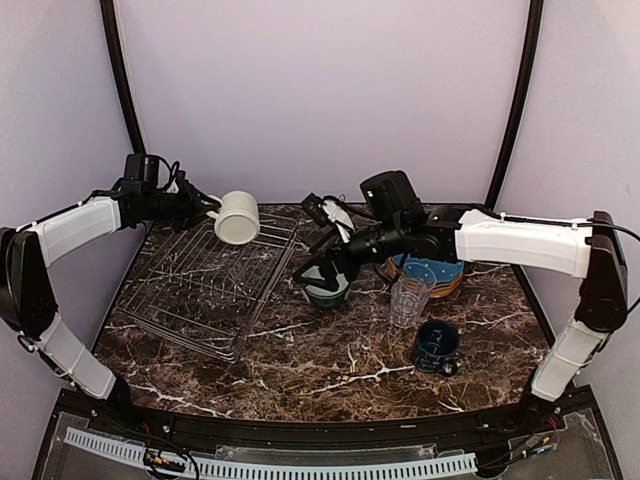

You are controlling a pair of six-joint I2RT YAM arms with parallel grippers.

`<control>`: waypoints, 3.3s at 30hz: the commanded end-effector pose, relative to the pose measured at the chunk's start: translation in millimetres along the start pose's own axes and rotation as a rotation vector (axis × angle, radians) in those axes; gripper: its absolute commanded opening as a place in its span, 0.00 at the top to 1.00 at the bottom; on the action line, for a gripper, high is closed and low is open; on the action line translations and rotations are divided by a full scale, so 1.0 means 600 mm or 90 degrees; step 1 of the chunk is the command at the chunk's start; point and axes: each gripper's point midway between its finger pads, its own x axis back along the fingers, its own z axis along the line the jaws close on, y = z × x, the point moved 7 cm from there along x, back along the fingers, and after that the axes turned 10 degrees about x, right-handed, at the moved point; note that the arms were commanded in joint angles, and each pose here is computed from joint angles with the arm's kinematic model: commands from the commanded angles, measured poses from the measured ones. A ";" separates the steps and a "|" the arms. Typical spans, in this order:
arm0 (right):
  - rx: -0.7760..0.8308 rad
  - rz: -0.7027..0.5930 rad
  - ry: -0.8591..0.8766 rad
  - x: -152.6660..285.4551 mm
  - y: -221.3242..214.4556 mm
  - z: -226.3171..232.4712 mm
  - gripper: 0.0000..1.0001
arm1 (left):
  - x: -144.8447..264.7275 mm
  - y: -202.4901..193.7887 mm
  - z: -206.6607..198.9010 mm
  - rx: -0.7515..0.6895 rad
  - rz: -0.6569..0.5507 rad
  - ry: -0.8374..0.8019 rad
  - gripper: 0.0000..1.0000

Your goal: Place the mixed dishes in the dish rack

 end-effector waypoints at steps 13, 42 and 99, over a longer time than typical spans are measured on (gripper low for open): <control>-0.032 0.029 -0.042 -0.039 -0.011 -0.032 0.05 | 0.034 0.018 0.030 0.210 -0.057 -0.173 0.99; -0.044 0.049 -0.066 -0.069 0.002 -0.058 0.05 | 0.060 0.018 -0.038 -0.136 -0.042 -0.076 0.99; 0.061 -0.235 0.316 0.080 0.094 -0.006 1.00 | 0.047 -0.260 -0.168 -0.513 0.276 -0.397 0.46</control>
